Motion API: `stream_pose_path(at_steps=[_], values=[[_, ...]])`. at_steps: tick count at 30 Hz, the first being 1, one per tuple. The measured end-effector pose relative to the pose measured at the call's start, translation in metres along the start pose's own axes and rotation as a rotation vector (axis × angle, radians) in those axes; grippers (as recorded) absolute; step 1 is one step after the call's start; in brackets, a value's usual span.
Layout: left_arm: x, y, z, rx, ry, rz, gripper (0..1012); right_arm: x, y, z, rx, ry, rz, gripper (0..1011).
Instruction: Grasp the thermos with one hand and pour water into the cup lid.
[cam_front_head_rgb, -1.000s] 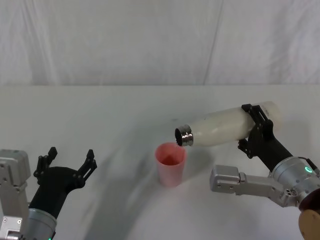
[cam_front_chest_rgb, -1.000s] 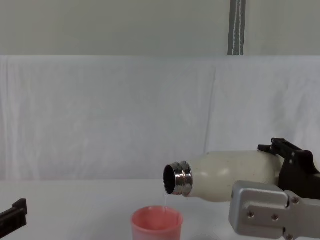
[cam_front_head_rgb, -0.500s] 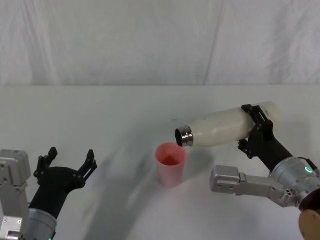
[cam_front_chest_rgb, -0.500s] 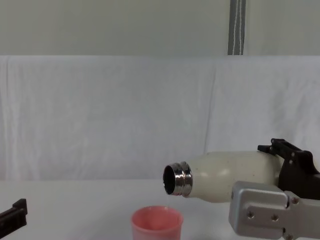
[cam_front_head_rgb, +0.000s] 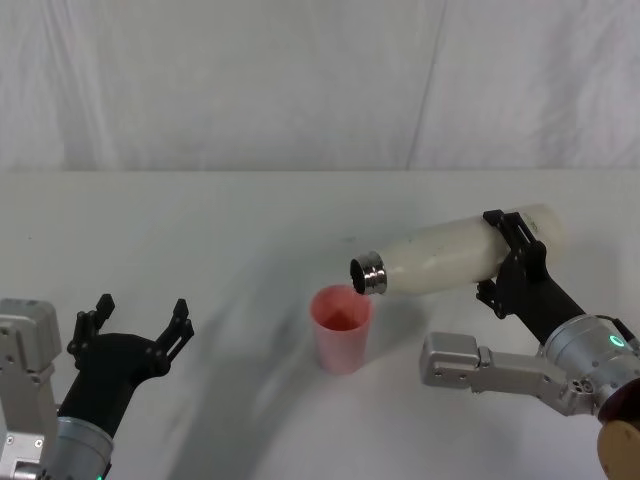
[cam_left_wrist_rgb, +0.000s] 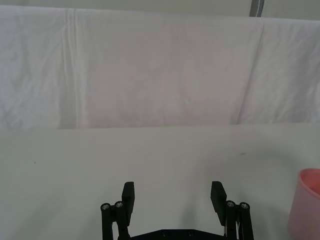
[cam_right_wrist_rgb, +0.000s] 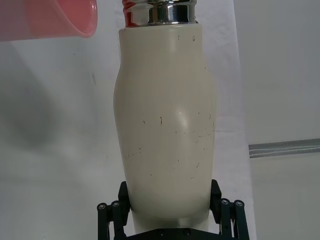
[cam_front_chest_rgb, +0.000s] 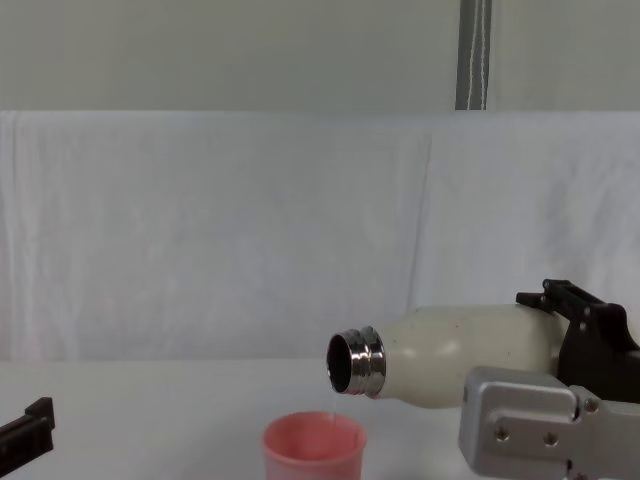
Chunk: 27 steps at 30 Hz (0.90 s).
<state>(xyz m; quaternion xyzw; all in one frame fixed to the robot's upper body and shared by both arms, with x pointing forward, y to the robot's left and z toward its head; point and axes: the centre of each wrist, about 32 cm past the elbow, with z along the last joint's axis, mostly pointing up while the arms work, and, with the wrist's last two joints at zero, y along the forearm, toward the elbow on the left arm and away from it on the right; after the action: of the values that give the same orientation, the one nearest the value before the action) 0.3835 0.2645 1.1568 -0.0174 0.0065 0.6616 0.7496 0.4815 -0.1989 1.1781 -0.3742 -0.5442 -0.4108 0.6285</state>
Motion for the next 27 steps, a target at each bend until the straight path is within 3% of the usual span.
stream_pose_path(at_steps=[27], values=[[0.0,0.0,0.0,0.0,0.0,0.0,1001,-0.0004,-0.0001,0.0001,0.001,-0.002,-0.002,950]])
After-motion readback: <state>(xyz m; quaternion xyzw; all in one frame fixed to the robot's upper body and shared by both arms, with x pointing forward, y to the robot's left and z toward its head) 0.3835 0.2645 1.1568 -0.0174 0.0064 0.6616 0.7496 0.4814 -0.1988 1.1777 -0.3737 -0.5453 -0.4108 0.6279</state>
